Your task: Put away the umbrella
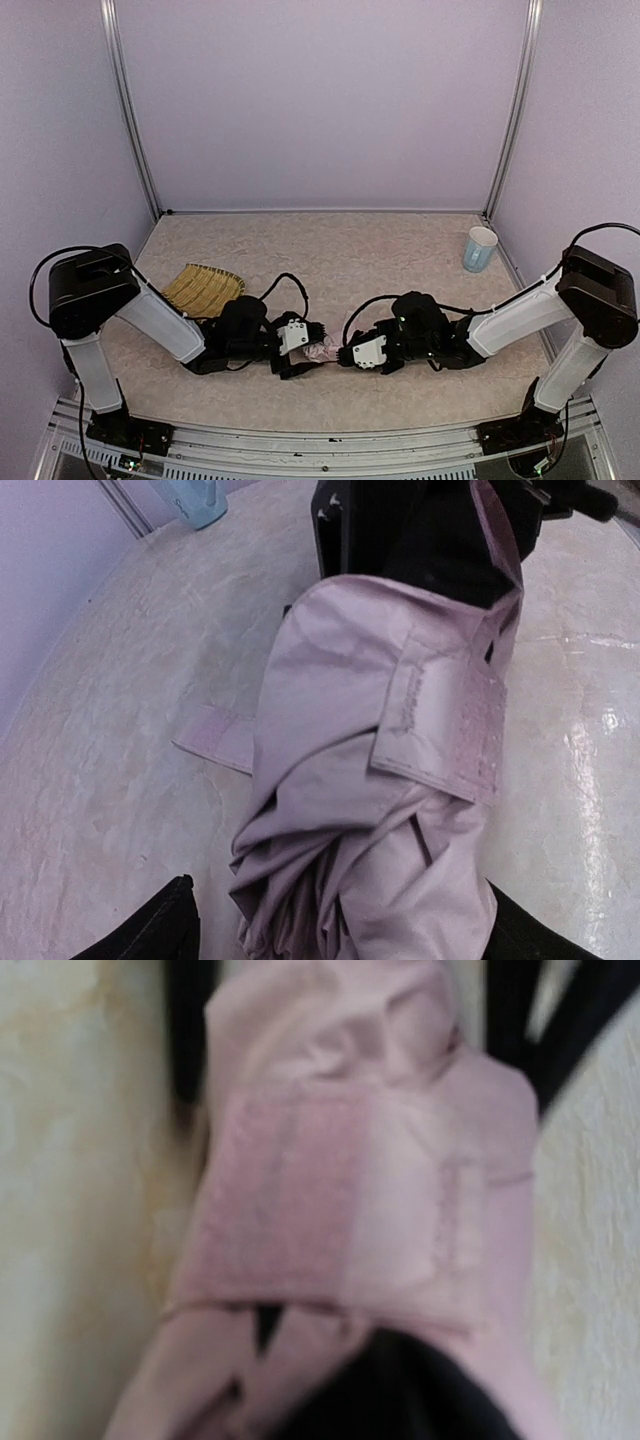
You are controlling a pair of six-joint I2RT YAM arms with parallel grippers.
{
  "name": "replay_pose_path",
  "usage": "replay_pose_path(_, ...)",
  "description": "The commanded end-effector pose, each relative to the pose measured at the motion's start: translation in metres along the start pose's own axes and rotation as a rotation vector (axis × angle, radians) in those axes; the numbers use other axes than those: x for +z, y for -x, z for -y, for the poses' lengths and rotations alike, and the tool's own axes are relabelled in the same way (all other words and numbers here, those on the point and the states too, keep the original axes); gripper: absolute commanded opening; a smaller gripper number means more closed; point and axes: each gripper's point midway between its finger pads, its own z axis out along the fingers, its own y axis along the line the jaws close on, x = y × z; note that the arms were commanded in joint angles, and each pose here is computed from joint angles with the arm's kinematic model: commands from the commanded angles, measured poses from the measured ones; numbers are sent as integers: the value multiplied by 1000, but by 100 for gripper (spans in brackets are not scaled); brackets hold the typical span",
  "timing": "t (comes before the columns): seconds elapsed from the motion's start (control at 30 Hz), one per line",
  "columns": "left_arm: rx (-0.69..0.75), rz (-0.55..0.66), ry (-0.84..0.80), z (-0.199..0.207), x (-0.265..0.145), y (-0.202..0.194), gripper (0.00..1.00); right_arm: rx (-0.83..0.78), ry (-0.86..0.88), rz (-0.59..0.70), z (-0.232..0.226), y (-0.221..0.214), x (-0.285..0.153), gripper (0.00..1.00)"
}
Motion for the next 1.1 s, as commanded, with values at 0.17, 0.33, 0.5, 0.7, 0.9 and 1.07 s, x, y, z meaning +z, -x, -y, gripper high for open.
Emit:
replay_pose_path(0.17,41,166,-35,2,15,25,80,21,30,0,-1,-7,-6,0)
replay_pose_path(0.33,63,133,-113,13,27,14,79,23,40,22,4,-2,-5,0)
replay_pose_path(0.5,68,137,-149,9,38,13,70,18,40,27,8,-1,-1,0)
replay_pose_path(0.7,64,131,-193,10,39,9,19,26,42,29,10,-4,0,0)
replay_pose_path(0.9,39,66,-224,10,41,-1,0,33,13,30,21,-6,-3,0)
replay_pose_path(1.07,35,30,-217,6,37,-3,14,27,0,19,25,-12,-5,0)
